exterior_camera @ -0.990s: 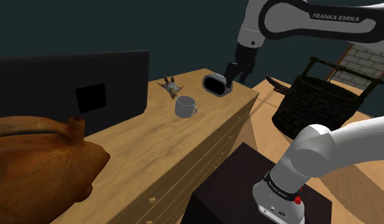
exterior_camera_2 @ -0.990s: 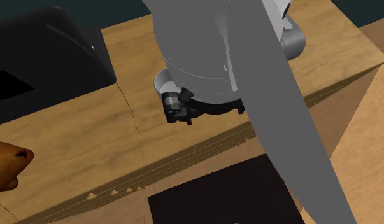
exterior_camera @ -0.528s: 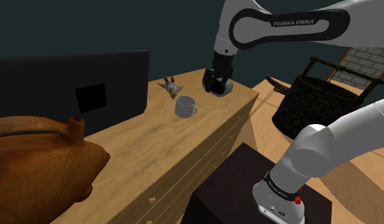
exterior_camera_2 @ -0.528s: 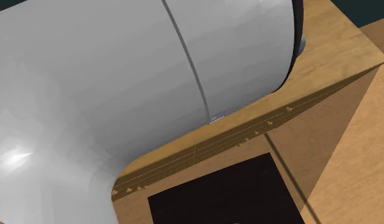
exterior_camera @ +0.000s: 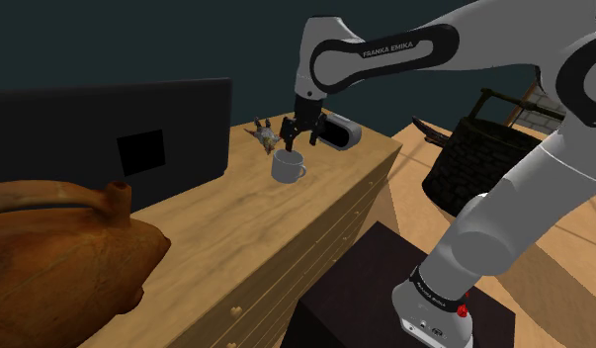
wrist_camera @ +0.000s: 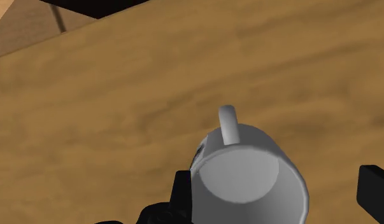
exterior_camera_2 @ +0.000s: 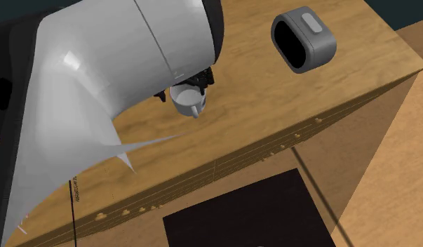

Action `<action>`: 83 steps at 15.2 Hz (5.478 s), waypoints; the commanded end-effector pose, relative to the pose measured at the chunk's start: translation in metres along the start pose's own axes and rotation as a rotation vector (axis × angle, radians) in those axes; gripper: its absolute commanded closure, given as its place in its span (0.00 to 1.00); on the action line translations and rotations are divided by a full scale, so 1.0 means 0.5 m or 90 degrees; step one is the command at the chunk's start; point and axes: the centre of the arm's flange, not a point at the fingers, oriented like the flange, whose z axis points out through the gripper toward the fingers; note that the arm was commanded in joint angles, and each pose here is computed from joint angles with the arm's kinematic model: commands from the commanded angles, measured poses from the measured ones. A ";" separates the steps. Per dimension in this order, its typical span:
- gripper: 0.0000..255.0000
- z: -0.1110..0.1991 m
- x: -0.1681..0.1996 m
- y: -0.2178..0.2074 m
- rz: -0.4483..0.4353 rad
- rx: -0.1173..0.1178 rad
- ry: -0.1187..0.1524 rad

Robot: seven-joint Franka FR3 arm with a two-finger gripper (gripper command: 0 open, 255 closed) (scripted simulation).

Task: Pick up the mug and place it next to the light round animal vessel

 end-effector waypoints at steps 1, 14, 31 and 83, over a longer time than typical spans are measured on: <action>0.00 0.026 0.034 -0.032 0.003 0.004 -0.003; 0.00 0.160 0.107 -0.084 0.009 0.012 -0.007; 1.00 0.160 0.107 -0.084 0.009 0.012 -0.007; 1.00 -0.388 0.107 -0.044 0.009 0.012 -0.007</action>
